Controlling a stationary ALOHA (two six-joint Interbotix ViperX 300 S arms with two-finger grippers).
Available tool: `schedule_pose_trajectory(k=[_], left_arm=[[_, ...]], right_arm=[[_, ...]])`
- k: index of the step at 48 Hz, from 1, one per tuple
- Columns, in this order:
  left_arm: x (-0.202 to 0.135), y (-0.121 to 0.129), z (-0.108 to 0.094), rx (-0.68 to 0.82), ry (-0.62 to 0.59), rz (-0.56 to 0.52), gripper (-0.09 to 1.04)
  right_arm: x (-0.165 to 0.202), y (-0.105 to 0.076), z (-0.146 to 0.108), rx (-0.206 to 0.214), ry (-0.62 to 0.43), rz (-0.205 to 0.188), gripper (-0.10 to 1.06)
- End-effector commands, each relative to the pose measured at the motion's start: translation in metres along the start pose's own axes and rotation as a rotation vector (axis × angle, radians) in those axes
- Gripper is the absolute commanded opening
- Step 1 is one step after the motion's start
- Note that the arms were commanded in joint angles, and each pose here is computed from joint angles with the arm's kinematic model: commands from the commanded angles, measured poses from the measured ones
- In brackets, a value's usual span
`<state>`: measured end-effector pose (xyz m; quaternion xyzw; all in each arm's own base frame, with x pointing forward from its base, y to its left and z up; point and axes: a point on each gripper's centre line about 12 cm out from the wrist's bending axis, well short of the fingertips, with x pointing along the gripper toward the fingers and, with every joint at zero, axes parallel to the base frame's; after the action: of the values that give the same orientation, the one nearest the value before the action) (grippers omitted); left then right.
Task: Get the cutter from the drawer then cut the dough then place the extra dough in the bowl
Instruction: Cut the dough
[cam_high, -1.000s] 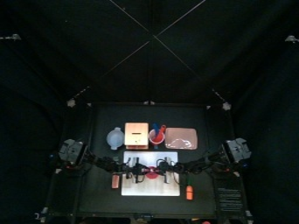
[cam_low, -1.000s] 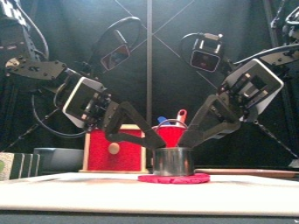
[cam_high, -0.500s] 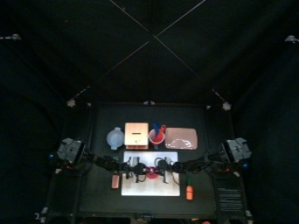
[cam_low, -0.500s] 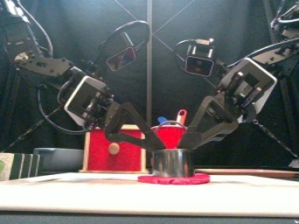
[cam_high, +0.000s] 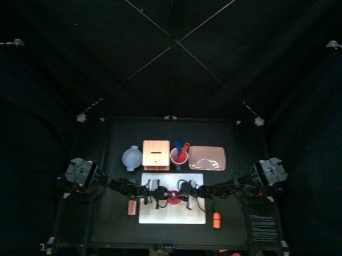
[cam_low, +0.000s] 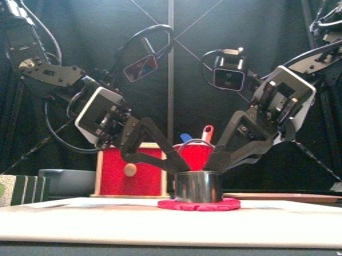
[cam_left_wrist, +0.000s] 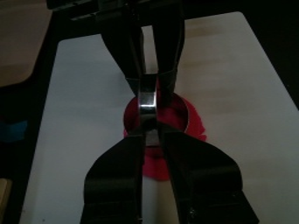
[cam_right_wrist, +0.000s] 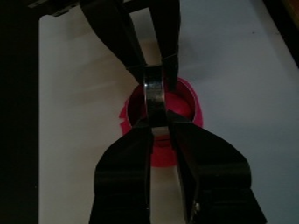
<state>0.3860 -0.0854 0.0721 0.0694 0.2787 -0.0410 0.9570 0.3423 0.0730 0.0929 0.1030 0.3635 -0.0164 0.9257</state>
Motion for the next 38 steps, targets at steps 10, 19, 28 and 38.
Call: schedule_pose_trajectory(k=[10,19,28,38], left_arm=[[0.000,-0.027,-0.019,0.057,0.100,-0.083,0.57],[0.002,-0.027,-0.024,0.061,0.116,-0.085,0.57],[0.004,-0.029,-0.030,0.071,0.151,-0.100,0.57],[0.006,-0.031,-0.035,0.071,0.186,-0.110,0.57]], right_arm=[[0.006,0.004,-0.028,-0.006,0.107,0.002,0.49],[0.011,0.003,-0.034,-0.007,0.134,-0.003,0.49],[0.012,0.003,-0.036,-0.007,0.150,-0.003,0.49],[0.013,0.002,-0.039,-0.005,0.169,-0.005,0.49]])
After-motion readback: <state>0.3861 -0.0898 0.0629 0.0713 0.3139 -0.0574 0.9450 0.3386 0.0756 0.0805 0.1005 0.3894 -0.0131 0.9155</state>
